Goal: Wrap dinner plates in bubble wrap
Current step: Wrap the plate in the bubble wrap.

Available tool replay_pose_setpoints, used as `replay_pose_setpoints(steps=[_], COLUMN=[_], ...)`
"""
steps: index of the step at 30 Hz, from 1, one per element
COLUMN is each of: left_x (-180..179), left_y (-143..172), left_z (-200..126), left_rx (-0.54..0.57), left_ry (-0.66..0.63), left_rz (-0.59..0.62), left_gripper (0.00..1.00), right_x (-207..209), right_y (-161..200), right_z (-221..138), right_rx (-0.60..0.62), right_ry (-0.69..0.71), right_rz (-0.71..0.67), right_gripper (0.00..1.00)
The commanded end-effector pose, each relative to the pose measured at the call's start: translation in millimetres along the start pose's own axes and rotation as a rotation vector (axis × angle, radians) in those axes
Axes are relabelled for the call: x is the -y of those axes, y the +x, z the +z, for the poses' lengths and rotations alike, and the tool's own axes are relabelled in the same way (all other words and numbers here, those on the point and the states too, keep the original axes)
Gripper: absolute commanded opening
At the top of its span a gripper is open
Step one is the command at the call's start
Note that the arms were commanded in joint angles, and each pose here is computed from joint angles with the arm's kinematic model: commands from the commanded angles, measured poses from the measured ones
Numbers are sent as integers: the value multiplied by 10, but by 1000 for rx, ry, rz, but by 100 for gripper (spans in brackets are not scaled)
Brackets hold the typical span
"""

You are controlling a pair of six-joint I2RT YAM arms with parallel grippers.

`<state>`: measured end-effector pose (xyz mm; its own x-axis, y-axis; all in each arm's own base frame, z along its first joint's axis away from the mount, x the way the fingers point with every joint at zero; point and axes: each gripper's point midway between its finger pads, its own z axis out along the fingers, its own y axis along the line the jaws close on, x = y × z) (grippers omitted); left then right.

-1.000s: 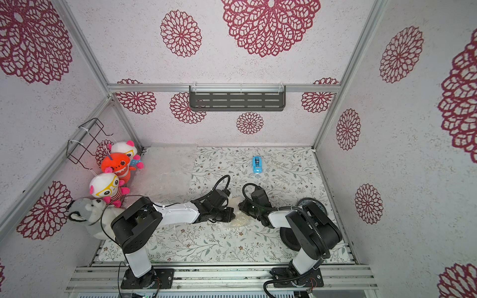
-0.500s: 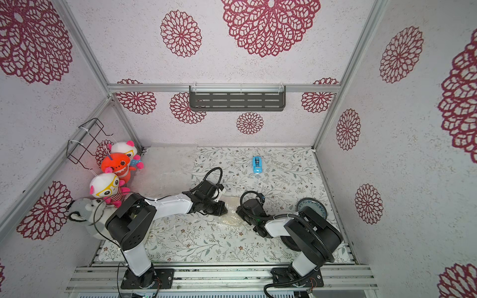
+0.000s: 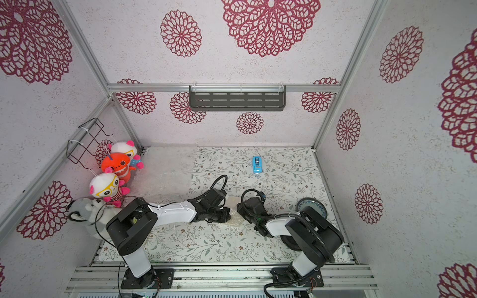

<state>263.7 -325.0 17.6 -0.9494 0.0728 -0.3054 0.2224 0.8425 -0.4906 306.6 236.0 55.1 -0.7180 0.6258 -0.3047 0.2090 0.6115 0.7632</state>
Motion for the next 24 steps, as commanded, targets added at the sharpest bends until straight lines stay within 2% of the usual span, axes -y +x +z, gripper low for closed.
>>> replay_pose_setpoints(steps=[1, 4, 6, 8, 11, 13, 17, 20, 24], left_x=[-552, -475, -455, -461, -456, -443, -356, -70, 394], left_y=[310, 246, 219, 215, 212, 206, 173, 23, -264], left_z=[142, 125, 118, 128, 135, 134, 97, -91, -532], left_rx=[-69, -47, -39, -42, -46, -47, -46, -20, 69], left_ry=[-179, -146, -137, -135, -130, -126, -95, -2, 134], left_rz=[-109, -115, -117, -122, -129, -127, -118, -80, -9], left_gripper=[0, 0, 0, 0, 0, 0, 0, 0, 21], right_x=[44, -25, -105, -339, -645, -703, -407, -63, 161], right_y=[-417, -717, -776, -639, -293, -92, 258, 504, 602], right_z=[-181, -296, -311, -288, -220, -125, 125, 180, 115], right_rx=[29, -1, -61, -160, -283, -316, -379, -438, -439], right_ry=[95, 137, 119, 12, -170, -211, -119, -16, 52], right_rz=[-233, -416, -485, -547, -509, -472, -449, -413, -353], right_gripper=[34, 38, 37, 33, 30, 29, 28, 25, 22])
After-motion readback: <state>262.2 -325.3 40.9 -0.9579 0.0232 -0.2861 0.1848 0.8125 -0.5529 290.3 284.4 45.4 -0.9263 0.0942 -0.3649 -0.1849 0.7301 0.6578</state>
